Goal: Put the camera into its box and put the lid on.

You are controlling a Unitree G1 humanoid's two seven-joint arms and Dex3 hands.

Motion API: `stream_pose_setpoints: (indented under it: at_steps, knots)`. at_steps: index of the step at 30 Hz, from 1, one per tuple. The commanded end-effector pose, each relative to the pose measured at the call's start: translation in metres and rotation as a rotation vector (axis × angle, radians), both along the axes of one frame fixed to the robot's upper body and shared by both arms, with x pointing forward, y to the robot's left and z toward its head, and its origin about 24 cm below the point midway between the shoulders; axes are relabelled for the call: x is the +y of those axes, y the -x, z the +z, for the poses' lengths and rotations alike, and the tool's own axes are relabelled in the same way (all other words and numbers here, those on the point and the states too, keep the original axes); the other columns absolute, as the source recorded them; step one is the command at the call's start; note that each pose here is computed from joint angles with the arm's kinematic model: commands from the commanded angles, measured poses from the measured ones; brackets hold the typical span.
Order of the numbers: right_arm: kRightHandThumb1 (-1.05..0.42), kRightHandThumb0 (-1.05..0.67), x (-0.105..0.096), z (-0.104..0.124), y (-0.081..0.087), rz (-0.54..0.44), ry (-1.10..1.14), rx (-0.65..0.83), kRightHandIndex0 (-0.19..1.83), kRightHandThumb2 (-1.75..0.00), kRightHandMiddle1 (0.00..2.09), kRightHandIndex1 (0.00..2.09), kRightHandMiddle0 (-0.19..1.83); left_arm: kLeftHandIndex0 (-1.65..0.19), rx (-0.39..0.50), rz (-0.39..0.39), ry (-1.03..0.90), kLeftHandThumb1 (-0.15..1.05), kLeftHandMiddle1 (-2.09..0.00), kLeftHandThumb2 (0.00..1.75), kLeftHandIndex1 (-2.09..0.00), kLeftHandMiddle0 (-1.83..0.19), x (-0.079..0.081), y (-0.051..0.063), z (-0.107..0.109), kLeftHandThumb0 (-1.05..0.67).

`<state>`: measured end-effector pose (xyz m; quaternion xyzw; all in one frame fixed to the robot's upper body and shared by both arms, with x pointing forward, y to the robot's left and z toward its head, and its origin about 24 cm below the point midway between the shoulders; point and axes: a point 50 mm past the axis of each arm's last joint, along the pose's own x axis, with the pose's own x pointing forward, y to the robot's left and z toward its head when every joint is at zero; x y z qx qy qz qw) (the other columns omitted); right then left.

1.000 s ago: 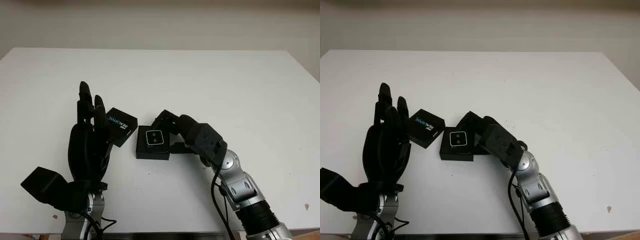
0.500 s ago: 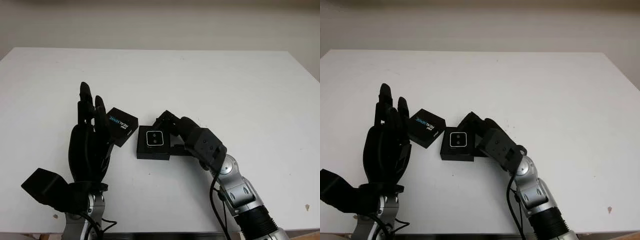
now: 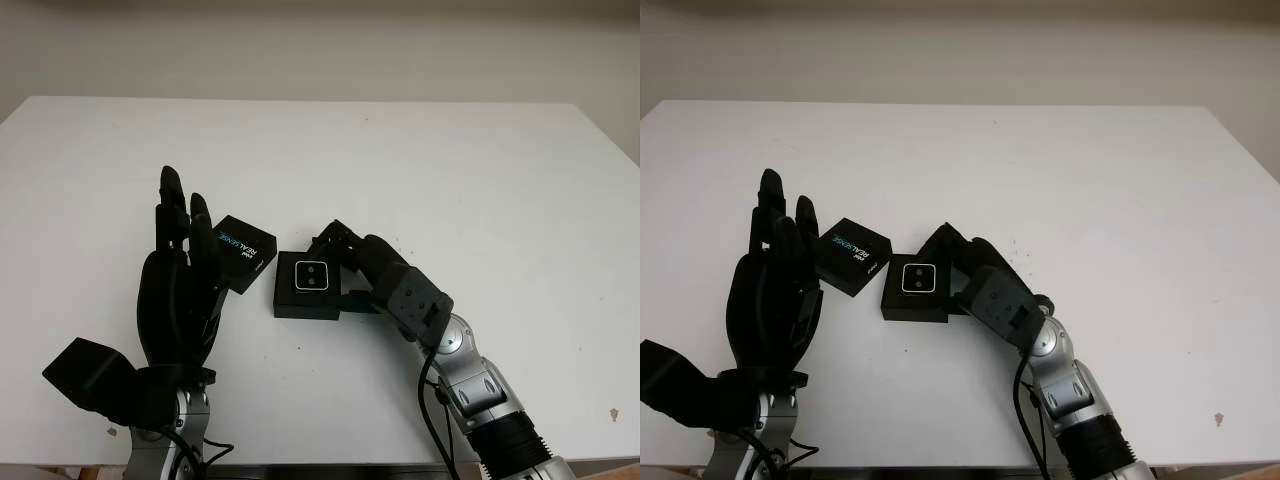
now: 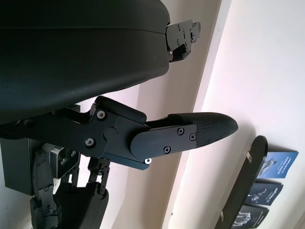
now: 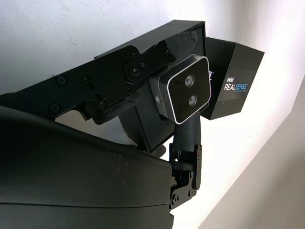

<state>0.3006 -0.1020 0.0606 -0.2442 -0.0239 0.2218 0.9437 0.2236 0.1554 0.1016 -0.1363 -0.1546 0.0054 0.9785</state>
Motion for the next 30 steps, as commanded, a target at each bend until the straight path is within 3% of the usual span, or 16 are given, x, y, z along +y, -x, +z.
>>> stream_pose_setpoints:
  at_steps: [1,30]
  knots:
    - [-0.97,-0.37,-0.0101,-0.0110,0.0008,-0.041,0.026,0.034,0.41,-0.05,1.86,0.09,0.21,0.19,-0.018,-0.002,-0.002,1.05,-0.03,0.54,-0.02,0.19,0.0005,0.0023,0.0028,-0.74]
    - [-0.95,-0.37,-0.0014,-0.0180,-0.0039,-0.052,0.014,0.021,0.45,-0.05,1.82,0.10,0.25,0.19,-0.007,-0.001,-0.006,1.05,-0.04,0.54,-0.01,0.19,-0.0006,0.0041,0.0021,-0.73]
